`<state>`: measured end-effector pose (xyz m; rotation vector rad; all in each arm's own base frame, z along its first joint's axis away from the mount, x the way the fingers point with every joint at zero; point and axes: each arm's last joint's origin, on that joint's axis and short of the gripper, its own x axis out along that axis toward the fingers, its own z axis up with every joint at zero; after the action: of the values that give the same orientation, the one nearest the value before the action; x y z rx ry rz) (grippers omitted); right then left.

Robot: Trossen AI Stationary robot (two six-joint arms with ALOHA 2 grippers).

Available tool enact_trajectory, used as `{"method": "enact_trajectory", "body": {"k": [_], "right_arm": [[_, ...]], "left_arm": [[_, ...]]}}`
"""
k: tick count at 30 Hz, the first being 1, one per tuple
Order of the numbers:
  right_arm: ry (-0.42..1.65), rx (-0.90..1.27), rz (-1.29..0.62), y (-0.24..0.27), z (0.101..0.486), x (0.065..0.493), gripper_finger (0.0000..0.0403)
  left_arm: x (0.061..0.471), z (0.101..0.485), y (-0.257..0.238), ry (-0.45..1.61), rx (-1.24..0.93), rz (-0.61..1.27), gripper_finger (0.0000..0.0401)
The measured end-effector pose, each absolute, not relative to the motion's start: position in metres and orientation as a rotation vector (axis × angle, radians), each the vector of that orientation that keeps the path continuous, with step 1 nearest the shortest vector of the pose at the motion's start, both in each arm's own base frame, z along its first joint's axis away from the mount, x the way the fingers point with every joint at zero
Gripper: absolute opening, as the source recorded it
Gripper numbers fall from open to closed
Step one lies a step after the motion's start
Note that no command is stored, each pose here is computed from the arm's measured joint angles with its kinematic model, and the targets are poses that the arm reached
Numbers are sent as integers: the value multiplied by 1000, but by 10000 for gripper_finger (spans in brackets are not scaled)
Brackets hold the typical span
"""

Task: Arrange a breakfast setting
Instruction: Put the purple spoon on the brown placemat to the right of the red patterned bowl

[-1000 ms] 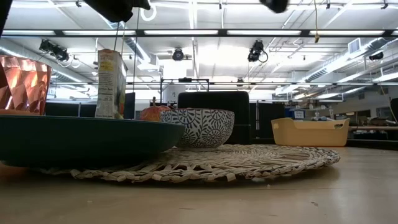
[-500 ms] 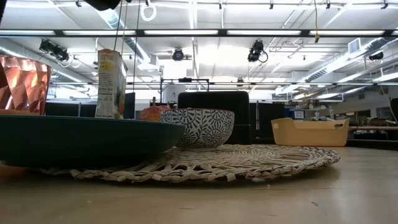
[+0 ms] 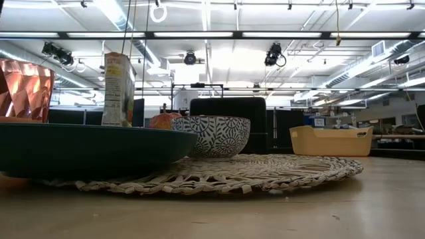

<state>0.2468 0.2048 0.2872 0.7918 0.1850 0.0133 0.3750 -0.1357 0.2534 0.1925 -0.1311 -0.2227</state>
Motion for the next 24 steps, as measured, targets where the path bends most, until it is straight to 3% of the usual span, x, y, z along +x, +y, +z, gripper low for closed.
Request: {"method": "enact_trajectory", "body": {"k": [7, 15, 20, 24], "right_arm": [[134, 833, -21, 214, 290, 237, 8], [167, 919, -89, 215, 283, 233, 8], [264, 984, -144, 213, 269, 233, 8], [404, 1096, -327, 204, 239, 232, 8]], "left_arm": [[357, 261, -145, 51, 279, -147, 240], [317, 252, -198, 213, 365, -118, 231], [280, 246, -240, 246, 426, -106, 220], [250, 245, -269, 233, 454, -117, 212]]}}
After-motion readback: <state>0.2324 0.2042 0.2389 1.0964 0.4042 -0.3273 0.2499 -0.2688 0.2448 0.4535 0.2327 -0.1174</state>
